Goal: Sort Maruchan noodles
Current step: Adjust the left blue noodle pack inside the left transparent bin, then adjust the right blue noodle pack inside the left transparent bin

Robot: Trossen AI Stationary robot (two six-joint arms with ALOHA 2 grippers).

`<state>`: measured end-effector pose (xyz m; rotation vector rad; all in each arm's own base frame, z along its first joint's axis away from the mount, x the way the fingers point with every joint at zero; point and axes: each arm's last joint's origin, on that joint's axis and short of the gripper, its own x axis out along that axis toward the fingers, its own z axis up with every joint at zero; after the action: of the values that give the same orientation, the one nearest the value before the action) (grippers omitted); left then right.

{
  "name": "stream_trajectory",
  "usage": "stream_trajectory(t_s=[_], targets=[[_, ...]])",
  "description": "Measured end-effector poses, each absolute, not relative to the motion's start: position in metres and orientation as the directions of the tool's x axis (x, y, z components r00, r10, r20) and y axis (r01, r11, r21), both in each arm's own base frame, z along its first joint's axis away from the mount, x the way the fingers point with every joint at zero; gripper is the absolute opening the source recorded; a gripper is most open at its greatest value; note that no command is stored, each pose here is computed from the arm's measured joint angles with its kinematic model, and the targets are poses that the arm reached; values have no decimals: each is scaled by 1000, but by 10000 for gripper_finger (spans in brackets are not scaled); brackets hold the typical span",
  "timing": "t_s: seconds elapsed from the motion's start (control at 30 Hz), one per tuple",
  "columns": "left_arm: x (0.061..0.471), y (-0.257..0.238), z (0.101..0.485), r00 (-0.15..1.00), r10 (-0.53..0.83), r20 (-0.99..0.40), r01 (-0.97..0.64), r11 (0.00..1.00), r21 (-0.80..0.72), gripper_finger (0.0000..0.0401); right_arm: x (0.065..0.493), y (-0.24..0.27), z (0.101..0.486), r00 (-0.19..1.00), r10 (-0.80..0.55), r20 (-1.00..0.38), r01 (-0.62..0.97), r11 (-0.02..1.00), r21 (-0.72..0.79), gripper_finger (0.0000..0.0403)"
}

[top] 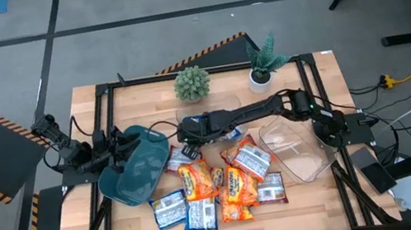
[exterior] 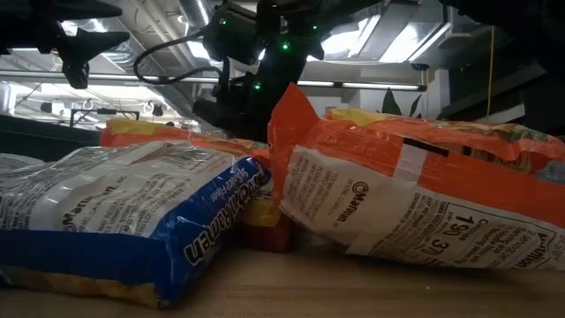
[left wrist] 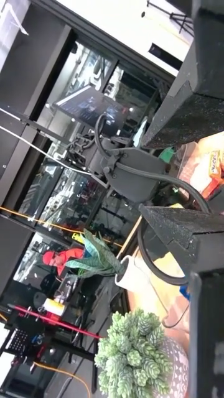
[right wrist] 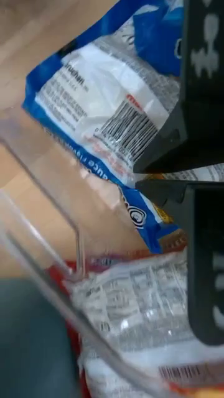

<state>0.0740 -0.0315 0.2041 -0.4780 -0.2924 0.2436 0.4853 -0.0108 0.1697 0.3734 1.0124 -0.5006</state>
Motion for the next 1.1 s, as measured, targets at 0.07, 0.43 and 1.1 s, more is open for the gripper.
stream_trajectory(t_s=[0.07, 0.43, 1.1], targets=[[74, -31, 204, 928, 302, 216, -167, 859, -485, 157, 485, -13, 170, 433, -216, -875, 554, 830, 69, 16], [74, -31, 204, 928, 305, 214, -172, 860, -480, 157, 474, -15, 240, 378, -311, -872, 545, 836, -61, 17], [74, -31, 204, 928, 306, 214, -173, 860, -480, 157, 446, -43, 181, 108, -333, -937, 667, 723, -181, 1]])
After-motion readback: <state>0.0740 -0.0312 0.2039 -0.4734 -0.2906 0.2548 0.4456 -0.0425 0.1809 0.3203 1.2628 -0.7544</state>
